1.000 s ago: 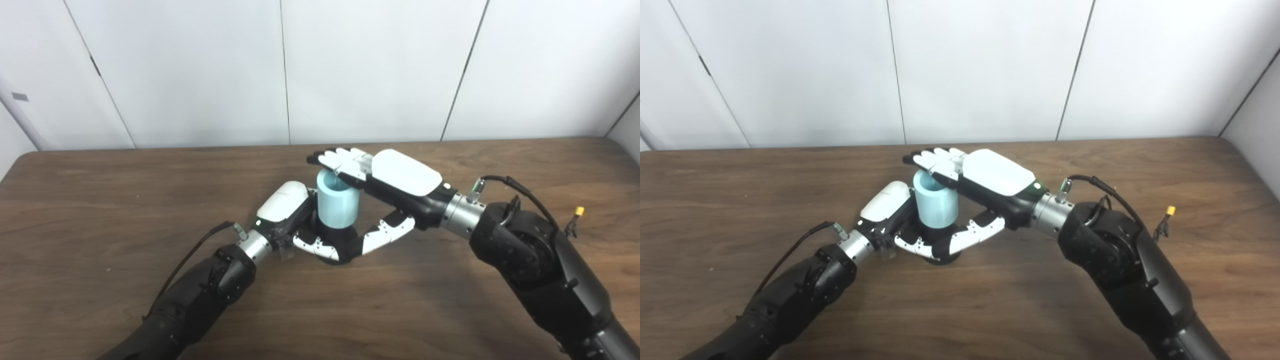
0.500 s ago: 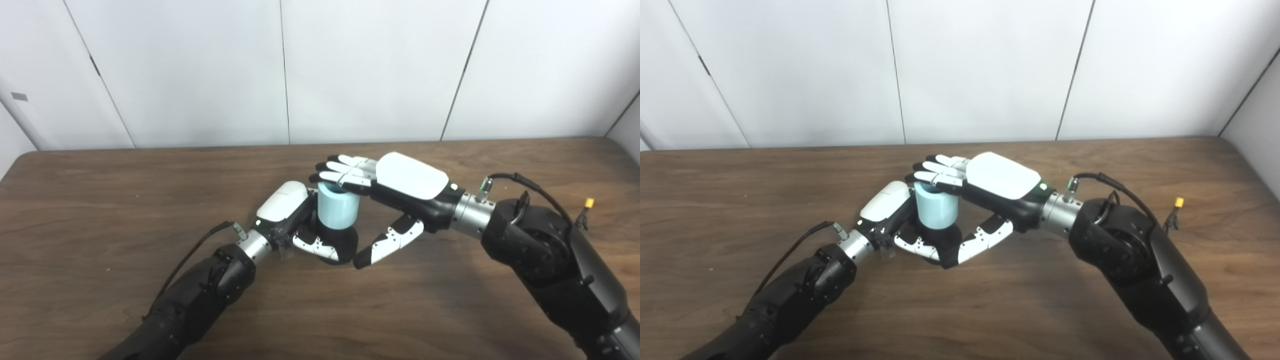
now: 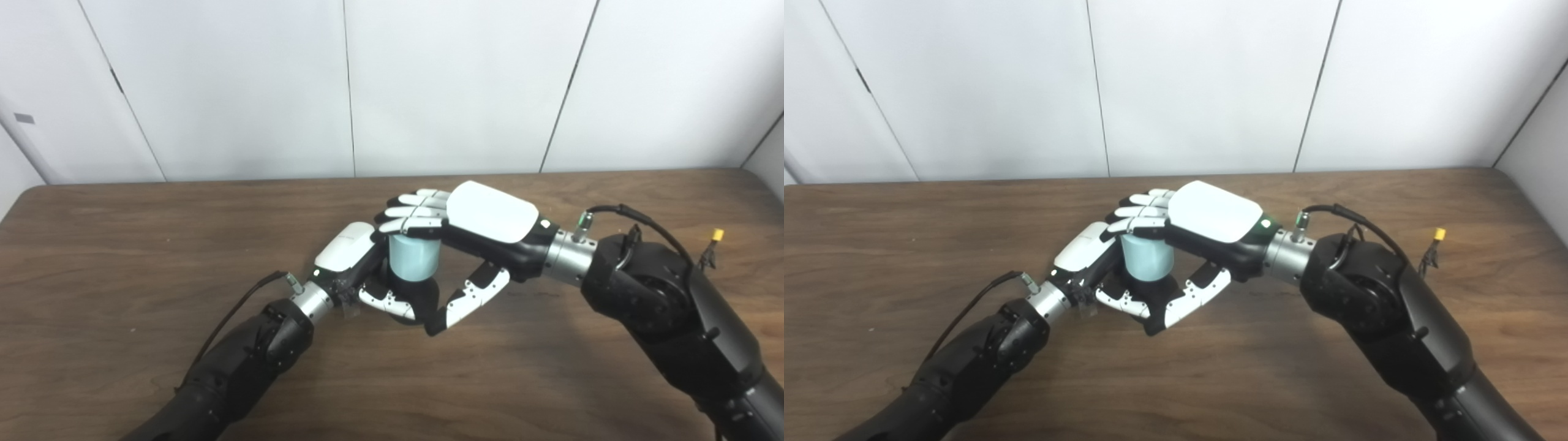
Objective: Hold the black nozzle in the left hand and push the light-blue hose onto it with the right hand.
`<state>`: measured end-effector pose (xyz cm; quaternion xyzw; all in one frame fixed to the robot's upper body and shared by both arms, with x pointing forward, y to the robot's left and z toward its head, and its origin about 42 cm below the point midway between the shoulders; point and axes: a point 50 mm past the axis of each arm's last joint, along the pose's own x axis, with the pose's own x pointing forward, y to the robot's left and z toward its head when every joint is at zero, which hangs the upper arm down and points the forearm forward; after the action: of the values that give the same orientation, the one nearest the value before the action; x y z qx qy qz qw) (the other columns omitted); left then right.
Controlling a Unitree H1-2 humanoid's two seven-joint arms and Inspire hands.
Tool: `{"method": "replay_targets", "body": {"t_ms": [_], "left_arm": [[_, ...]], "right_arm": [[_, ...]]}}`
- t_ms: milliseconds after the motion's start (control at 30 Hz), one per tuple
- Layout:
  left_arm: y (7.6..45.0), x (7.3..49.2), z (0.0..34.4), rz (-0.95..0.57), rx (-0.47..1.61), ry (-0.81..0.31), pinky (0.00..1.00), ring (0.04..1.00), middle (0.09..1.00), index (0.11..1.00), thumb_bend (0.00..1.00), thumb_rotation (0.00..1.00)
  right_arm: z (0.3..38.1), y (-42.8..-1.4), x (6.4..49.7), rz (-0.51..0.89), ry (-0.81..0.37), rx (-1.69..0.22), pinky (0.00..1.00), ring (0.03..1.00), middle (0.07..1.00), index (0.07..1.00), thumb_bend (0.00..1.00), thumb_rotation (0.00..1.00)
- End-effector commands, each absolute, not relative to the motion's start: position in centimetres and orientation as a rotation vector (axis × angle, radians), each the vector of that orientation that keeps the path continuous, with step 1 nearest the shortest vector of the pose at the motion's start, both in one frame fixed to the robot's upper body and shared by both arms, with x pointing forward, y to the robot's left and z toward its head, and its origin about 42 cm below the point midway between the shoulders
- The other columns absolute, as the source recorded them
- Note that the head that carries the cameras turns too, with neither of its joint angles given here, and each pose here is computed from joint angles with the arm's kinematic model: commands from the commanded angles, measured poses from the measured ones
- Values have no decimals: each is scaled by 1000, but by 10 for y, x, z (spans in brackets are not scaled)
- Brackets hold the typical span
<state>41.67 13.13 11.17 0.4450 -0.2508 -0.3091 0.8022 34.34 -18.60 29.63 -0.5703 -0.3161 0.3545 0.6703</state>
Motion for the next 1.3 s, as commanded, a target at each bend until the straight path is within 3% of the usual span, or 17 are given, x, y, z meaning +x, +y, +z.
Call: {"method": "replay_targets", "body": {"t_ms": [0,500,833,1000,1267], "left_arm": [[149,357,26,-838,1015,-276,308,364,454,508,499,0],[151,356,26,-835,1017,-281,303,361,451,514,498,0],[152,355,28,-836,1006,-281,285,362,441,528,497,0],[152,355,28,-834,1008,-282,286,364,443,528,497,0],[150,355,27,-836,1009,-282,282,362,440,527,497,0]], "right_arm": [[286,-186,346,875,-628,-1368,907,933,898,865,806,890],[270,-186,350,896,-509,-1418,954,983,951,929,800,917],[265,-187,347,903,-478,-1398,924,981,970,952,820,932],[261,-189,345,921,-423,-1319,862,960,971,948,810,869],[261,-183,336,975,-431,-1292,846,937,943,918,821,858]]}}
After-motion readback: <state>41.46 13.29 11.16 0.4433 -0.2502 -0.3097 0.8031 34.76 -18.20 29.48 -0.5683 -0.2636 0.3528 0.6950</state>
